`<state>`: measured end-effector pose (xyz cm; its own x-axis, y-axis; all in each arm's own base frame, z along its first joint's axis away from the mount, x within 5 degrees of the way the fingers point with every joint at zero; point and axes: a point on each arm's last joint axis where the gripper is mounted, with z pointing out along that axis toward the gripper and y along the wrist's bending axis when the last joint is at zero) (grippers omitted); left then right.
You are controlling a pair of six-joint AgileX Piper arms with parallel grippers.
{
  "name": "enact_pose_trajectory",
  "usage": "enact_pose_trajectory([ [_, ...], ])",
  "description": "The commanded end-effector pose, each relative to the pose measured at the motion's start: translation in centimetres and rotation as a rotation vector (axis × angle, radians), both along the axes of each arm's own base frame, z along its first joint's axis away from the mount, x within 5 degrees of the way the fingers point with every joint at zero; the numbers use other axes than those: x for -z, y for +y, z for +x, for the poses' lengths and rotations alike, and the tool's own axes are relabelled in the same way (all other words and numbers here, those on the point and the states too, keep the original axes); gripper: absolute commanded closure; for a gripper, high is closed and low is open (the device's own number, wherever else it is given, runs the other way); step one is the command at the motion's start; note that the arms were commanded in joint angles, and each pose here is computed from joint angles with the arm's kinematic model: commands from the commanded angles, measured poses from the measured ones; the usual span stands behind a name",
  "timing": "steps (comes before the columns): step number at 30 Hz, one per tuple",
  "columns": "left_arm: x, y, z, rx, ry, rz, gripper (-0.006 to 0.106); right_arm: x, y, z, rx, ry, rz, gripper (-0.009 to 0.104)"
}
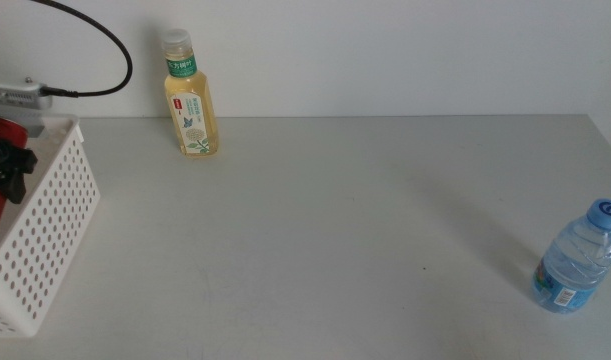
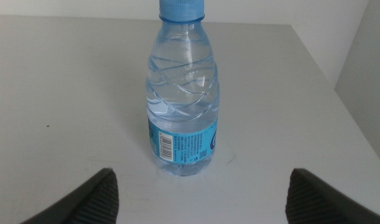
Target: Use arms to grab the bottles and put them into the dustbin to the left of the table.
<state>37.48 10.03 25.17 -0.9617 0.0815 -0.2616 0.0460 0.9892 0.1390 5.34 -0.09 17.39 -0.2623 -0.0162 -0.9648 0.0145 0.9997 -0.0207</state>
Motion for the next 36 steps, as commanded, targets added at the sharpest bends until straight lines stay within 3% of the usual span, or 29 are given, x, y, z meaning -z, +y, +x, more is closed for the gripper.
enact_pose_trajectory([
  [1,-2.4,0.2,0.2,0.001,-0.096,0.029,0.096,-1.0,-0.1,0.0,0.006,-0.097,-0.018,0.001],
  [18,4.0,0.6,2.0,-0.049,0.064,-0.026,0.095,-1.0,-0.1,0.0,0.006,-0.097,-0.018,0.001],
  [23,4.1,0.5,2.0,-0.058,0.067,-0.045,0.087,-1.0,-0.1,0.0,0.006,-0.097,-0.018,0.001],
  [28,4.1,0.4,1.9,-0.060,0.078,-0.055,0.065,-1.0,-0.1,0.0,0.006,-0.097,-0.018,0.001],
  [29,4.0,0.4,1.8,-0.060,0.082,-0.055,0.053,-1.0,-0.1,0.0,0.006,-0.097,-0.018,0.001],
  [36,3.1,0.5,1.0,-0.055,0.125,-0.035,0.006,-1.0,-0.1,0.0,0.006,-0.097,-0.018,0.001],
])
